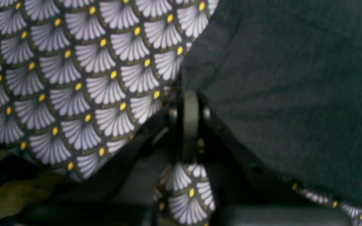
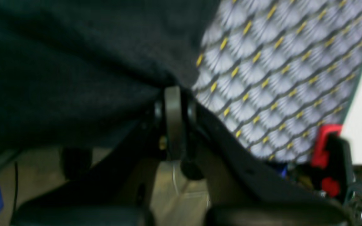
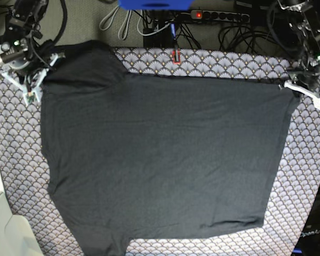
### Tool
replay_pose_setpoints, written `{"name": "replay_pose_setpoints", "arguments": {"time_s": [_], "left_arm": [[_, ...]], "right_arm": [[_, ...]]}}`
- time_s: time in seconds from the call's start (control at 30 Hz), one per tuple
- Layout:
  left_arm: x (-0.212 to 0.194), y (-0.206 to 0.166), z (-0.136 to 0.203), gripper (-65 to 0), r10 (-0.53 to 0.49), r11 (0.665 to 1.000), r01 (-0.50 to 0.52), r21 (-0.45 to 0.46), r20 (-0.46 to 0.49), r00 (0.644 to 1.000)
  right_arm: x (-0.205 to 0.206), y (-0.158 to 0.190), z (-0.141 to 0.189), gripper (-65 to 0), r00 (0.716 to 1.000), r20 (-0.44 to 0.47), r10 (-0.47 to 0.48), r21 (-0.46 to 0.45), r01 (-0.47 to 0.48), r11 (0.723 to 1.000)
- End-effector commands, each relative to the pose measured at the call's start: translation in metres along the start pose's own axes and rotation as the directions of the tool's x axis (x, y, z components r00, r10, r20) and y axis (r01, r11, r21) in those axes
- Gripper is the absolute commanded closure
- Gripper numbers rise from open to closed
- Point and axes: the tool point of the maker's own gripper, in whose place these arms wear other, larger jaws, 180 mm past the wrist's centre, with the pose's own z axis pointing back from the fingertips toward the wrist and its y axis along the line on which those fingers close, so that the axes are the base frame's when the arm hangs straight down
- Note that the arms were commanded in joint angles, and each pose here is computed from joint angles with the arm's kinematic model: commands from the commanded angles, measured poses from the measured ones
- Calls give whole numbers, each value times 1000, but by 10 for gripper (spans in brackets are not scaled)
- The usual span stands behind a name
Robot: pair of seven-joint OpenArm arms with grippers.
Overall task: Fold the T-shirt properly
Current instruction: 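Grasp the shoulder corners with both grippers and pull them toward the hem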
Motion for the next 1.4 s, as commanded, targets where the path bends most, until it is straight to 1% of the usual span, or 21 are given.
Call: {"name": "replay_pose_setpoints", "arguments": {"time_s": [0.0,0.07,0.27,0.37,0.5,0.6,0.77,0.87,0.97,1.13,1.23,1.37], "left_arm": [[20,-5,1,-5,-22,1000,23,-16,51,998],[21,-11,-1,-5,-30,999,31,-27,52,998],[43,-28,-8,-5,-28,998,33,-59,93,995],[57,-30,-10,-5,-27,998,34,-62,113,993],[73,-29,-17,-5,-18,998,23,-61,85,996],[81,-32,-22,-5,-3,998,9,-68,87,996],[91,-30,-24,-5,-55,998,56,-15,97,994],[92,-35,-27,-5,-66,998,67,-1,98,993],[96,-36,-27,-5,-74,997,74,6,105,992],[101,-37,-27,-5,-69,998,70,2,114,991],[99,-35,-30,-5,-67,998,67,5,101,993],[93,-35,-39,-5,-47,999,47,-2,75,996]], "right_arm": [[14,-6,3,0,999,42,13,-19,-12,1000],[21,-6,3,0,998,55,18,-19,-17,1000],[40,-10,2,0,995,96,18,-27,-15,1000],[53,-20,3,0,992,119,27,-50,-21,999],[72,-26,5,0,987,158,39,-64,-29,998],[81,-28,6,0,983,178,37,-70,-25,997],[96,-21,4,0,977,204,57,-56,-47,997],[103,-21,-4,0,977,203,64,-40,-57,998],[111,-24,-11,0,977,205,49,-28,-44,999],[128,-38,-18,0,975,219,43,-35,-36,999],[135,-48,-20,0,974,220,44,-45,-35,998],[144,-51,-27,0,974,223,26,-29,-20,999]]}}
